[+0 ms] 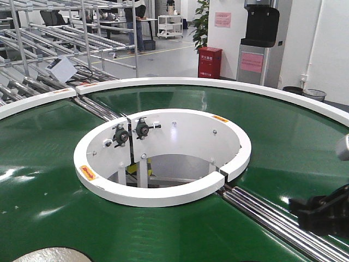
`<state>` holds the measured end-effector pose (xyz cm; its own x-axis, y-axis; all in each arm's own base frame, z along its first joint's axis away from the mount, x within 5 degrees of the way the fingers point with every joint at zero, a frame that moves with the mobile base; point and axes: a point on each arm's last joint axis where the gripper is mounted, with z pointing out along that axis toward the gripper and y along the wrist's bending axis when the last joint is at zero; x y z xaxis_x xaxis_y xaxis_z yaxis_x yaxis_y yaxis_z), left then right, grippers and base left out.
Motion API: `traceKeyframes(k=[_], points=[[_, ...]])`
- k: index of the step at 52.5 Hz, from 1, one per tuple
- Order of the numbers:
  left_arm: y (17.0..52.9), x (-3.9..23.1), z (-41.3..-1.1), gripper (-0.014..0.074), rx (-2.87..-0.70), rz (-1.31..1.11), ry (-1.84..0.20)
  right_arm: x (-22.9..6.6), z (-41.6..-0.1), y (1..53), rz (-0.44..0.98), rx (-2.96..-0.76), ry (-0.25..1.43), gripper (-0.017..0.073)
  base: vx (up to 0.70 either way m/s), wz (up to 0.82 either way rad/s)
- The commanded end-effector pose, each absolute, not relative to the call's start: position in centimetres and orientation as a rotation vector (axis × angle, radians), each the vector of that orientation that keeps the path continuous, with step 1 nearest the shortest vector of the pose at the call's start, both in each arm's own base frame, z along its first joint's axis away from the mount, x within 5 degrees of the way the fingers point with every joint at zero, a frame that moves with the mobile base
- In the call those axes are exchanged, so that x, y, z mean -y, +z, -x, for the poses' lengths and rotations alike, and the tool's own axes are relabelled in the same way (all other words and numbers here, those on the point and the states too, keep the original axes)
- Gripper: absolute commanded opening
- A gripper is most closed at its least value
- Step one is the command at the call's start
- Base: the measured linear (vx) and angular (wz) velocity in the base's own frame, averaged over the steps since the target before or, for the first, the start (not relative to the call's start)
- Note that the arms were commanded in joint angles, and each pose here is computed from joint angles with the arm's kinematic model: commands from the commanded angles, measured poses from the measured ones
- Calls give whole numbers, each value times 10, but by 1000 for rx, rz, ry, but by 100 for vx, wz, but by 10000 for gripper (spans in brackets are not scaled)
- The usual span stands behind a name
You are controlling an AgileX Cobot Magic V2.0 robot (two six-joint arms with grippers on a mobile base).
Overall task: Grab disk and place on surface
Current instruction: 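Grasp the rim of a cream plate with the left gripper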
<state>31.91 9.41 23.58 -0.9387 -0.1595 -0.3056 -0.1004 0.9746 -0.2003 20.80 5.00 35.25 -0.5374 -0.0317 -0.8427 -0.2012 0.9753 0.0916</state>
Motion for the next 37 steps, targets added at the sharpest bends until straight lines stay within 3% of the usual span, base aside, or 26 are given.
traceKeyframes(k=[1, 17, 25, 29, 37], points=[[246, -91, -324, 573, -2715, 113, -382, -52, -208, 373, 206, -2007, 196, 531, 0, 0], [207, -85, -335, 569, -2747, -114, -680, -52, -208, 373, 214, -2002, 189, 531, 0, 0], [195, -72, -335, 497, -2720, -212, -958, -52, -209, 375, 210, -1979, 190, 531, 0, 0], [190, -67, -335, 402, -2722, -237, -1054, -52, -210, 376, 210, -1972, 189, 531, 0, 0], [184, -59, -337, 14, -2739, -272, -1074, -51, -210, 376, 219, -1972, 175, 531, 0, 0]])
